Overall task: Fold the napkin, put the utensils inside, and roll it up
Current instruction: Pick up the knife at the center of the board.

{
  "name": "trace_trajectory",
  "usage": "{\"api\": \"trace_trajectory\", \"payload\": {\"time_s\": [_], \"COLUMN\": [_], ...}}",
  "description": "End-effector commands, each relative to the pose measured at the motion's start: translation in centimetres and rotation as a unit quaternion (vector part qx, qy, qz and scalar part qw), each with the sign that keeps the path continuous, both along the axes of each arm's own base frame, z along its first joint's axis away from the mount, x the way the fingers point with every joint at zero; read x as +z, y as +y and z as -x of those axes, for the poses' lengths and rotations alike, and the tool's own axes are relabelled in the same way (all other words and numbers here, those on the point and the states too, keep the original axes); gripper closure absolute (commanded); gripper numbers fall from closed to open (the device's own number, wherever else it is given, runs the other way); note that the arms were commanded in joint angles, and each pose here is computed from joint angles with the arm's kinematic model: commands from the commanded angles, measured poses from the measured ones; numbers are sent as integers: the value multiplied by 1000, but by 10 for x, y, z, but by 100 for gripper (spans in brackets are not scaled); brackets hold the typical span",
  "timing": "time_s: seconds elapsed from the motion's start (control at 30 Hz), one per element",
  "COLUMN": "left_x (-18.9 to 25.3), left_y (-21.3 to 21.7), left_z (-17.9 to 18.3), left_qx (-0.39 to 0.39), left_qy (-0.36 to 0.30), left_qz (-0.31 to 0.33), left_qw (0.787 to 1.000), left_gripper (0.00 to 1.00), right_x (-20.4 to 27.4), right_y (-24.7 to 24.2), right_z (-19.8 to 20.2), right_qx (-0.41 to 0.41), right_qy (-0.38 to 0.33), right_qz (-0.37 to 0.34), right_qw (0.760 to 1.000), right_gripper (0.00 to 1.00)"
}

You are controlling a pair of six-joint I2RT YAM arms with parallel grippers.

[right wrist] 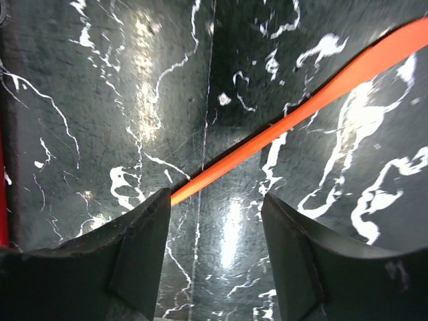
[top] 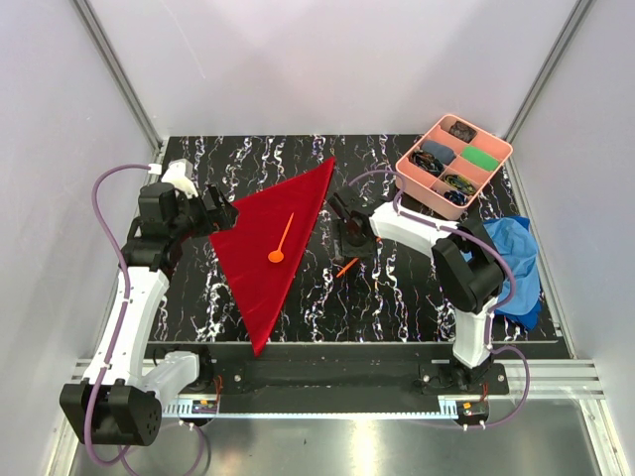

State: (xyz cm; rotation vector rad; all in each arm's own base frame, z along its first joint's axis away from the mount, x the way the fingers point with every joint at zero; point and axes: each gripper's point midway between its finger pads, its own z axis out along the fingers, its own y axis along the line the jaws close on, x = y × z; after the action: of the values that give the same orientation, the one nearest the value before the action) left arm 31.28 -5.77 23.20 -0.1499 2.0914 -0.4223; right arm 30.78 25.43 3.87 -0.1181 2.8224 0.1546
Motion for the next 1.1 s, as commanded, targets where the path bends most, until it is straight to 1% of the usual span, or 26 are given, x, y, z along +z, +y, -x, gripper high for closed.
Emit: {"api": "trace_trajectory", "payload": {"time_s": [0.0,0.3,0.43,0.5,0.57,0.63,0.67,0.73,0.77,0.8,0.9,1.07], "left_x": [13,13,13,14,13,14,14,13,12,14,12,12], "left_y": [-6,-5,-6,-6,-6,-6,-6,-6,-6,-7,-7,-8], "left_z": [-3,-3,-3,-3,-3,-3,-3,-3,-3,-3,-3,-3], "left_qx": [-13,-11,-12,-13,-13,-13,-13,-13,-12,-14,-14,-17], "left_qy": [-28,-29,-29,-29,-29,-29,-29,-29,-28,-29,-27,-26], "left_qz": [10,8,10,10,10,10,10,10,11,12,12,15], "left_qw": [999,999,999,999,999,999,999,999,999,999,999,999], "left_gripper": [1,1,1,1,1,1,1,1,1,1,1,1], "right_x": [-10,-26,-36,-38,-41,-45,-45,-48,-49,-52,-53,-37], "right_y": [10,-5,-11,-10,-8,-7,-6,-7,-6,-6,-5,5], "right_z": [-1,-11,-11,-10,-8,-6,-5,-3,-1,0,2,2], "right_qx": [-51,-96,-103,-100,-95,-92,-90,-89,-85,-84,-78,-55], "right_qy": [19,22,26,30,36,43,46,50,54,58,64,46], "right_qz": [-32,-16,-5,-5,-6,-8,-10,-9,-9,-10,-12,-26], "right_qw": [998,995,994,995,995,995,995,995,995,995,995,997], "right_gripper": [36,38,41,47,55,60,67,73,80,84,100,100]}}
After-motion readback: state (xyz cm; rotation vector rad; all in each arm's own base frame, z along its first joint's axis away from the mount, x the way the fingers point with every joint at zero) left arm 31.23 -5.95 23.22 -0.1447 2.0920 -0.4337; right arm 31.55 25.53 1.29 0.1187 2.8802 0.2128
